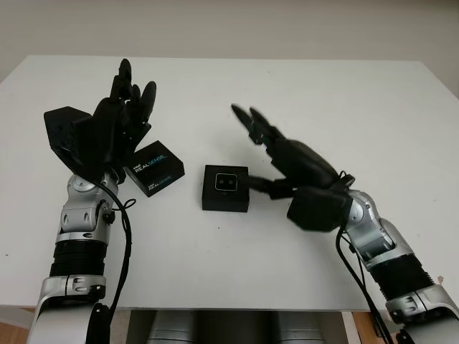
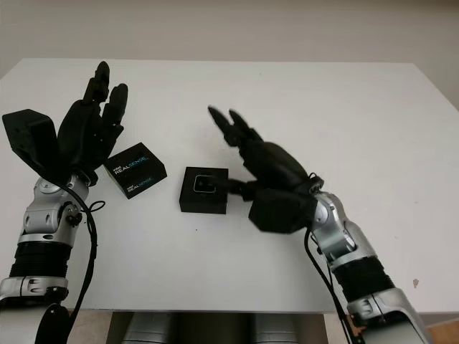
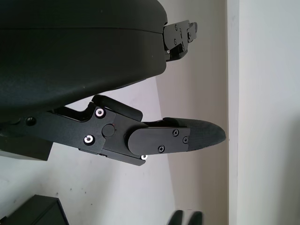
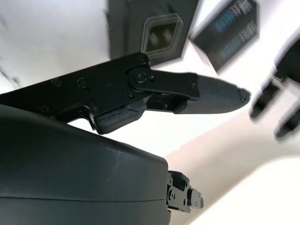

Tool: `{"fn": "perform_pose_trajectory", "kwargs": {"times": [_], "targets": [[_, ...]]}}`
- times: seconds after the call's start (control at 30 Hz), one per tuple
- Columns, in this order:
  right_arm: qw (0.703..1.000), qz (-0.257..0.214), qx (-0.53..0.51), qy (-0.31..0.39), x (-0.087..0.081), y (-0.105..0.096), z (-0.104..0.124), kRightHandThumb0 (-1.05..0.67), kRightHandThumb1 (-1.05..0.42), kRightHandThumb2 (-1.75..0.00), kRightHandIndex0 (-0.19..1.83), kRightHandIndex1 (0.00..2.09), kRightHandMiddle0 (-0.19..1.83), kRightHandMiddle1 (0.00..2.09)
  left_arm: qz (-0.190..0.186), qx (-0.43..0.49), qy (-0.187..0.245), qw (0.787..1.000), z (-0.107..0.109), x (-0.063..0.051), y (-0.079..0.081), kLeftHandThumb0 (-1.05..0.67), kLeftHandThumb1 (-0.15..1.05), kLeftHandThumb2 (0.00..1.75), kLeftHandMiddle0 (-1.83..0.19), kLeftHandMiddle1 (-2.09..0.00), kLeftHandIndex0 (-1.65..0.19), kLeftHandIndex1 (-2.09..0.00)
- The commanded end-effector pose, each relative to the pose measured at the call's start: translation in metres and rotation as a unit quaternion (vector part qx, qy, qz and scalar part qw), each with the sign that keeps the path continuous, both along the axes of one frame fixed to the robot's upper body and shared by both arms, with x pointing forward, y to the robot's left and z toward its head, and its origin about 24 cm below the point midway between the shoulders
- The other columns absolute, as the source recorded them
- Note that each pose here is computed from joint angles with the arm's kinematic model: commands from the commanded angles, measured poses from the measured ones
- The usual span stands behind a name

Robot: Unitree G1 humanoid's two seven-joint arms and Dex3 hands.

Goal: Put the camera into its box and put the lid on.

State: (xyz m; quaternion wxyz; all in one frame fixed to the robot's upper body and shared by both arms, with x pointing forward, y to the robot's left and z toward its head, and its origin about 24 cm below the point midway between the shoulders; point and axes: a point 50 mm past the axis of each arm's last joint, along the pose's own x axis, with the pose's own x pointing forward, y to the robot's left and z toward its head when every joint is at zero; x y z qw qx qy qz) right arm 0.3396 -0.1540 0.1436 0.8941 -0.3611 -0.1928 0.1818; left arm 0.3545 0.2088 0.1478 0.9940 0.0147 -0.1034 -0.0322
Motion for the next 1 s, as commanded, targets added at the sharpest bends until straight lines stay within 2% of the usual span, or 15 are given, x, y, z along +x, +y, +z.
{"fn": "perform_pose_trajectory", "kwargs": {"times": [0.0,0.17,0.33,0.47,0.63,0.87,0.97], "targets": [[0.999,-0.01,0.032,-0.014,0.004,-0.005,0.018,-0.79,-1.05,-0.58,-0.19,0.0,-0.15,0.06,0.006,0.009,-0.02,1.0,0.009,0.001,0.002,-0.62,1.05,0.38,0.16,-0.04,0.17,-0.02],[0.997,-0.04,0.061,-0.012,0.012,-0.019,0.034,-0.77,-1.05,-0.61,-0.18,0.02,-0.13,0.06,0.029,0.063,-0.026,0.997,0.012,-0.001,0.005,-0.66,1.05,0.29,0.07,-0.08,0.13,-0.05],[0.987,-0.076,0.14,0.036,0.025,-0.039,0.043,-0.8,-1.05,-0.61,-0.18,0.02,-0.15,0.05,0.064,0.194,-0.021,0.979,0.015,-0.005,0.015,-0.68,1.05,0.26,-0.13,-0.11,0.0,-0.1],[0.977,-0.085,0.185,0.065,0.029,-0.046,0.047,-0.79,-1.05,-0.63,-0.19,0.0,-0.18,0.03,0.043,0.293,0.0,0.955,0.019,-0.01,0.018,-0.71,1.05,0.22,-0.14,-0.08,-0.02,-0.1],[0.97,-0.076,0.22,0.074,0.03,-0.052,0.048,-0.76,-1.05,-0.62,-0.19,0.0,-0.19,0.0,0.005,0.427,0.042,0.903,0.021,-0.022,0.022,-0.81,1.05,0.16,0.02,-0.02,0.09,-0.04],[0.972,-0.078,0.206,0.076,0.032,-0.05,0.042,-0.79,-1.05,-0.69,-0.19,0.0,-0.19,0.0,-0.009,0.517,0.043,0.855,0.018,-0.027,0.021,-0.85,1.05,0.09,0.08,-0.04,0.1,-0.05],[0.972,-0.086,0.207,0.076,0.031,-0.049,0.043,-0.79,-1.05,-0.68,-0.19,0.0,-0.19,0.0,-0.011,0.535,0.045,0.843,0.019,-0.026,0.021,-0.87,1.04,0.08,0.1,-0.04,0.1,-0.05]]}}
